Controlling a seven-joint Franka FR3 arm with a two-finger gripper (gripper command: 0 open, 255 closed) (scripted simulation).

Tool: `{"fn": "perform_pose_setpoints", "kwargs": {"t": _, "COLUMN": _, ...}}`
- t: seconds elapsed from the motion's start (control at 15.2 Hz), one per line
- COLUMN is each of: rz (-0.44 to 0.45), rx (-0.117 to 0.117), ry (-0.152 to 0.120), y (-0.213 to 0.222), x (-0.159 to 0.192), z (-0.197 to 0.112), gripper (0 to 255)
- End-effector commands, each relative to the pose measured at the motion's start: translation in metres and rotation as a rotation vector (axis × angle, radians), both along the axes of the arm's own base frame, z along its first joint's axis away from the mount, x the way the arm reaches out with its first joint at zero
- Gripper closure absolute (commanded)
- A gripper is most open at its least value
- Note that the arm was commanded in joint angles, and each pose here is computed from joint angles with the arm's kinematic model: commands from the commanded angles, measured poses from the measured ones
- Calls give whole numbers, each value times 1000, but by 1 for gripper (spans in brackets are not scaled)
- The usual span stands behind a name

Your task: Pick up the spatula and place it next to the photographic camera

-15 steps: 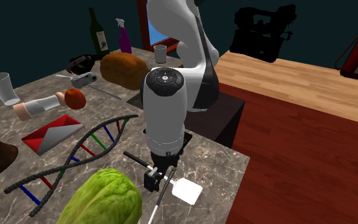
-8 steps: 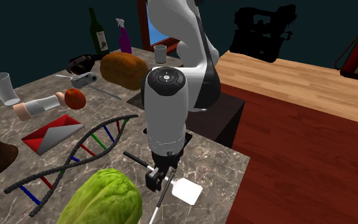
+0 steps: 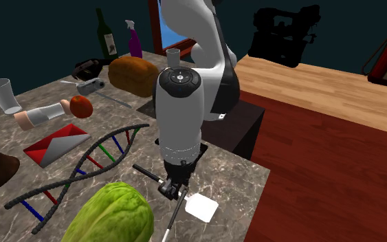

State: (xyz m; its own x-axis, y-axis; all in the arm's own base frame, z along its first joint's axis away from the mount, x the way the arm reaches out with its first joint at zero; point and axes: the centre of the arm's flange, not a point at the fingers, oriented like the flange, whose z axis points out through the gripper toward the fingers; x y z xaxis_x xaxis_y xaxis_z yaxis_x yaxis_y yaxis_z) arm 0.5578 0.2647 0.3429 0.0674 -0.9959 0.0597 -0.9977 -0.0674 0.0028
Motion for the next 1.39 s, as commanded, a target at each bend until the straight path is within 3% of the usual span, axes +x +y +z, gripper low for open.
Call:
{"fn": "perform_pose_setpoints", "kwargs": {"t": 0.0, "rz": -6, "rx": -1, "ry": 0, "y": -4, "x": 2, "z": 7, "gripper": 255}}
{"fn": "perform_pose_setpoints", "kwargs": {"t": 0.33, "rz": -6, "rx": 0, "ry": 0, "y": -4, "x": 2, "z": 23, "gripper": 255}}
{"fn": "perform_pose_setpoints", "kwargs": {"t": 0.4, "rz": -6, "rx": 0, "ry": 0, "y": -4, "x": 2, "z": 23, "gripper": 0}}
{"fn": "perform_pose_setpoints", "kwargs": {"t": 0.59, "rz": -4, "rx": -7, "ry": -2, "y": -34, "x": 7, "z": 35, "gripper": 0}}
{"fn": "perform_pose_setpoints", "kwargs": {"t": 1.06, "rz": -4, "rx": -7, "ry": -2, "y": -36, "x": 8, "z": -1, "gripper": 0}}
{"fn": "perform_pose_setpoints", "kwargs": {"t": 1.32, "rz": -4, "rx": -7, "ry": -2, "y": -36, "x": 8, "z": -4, "gripper": 0}}
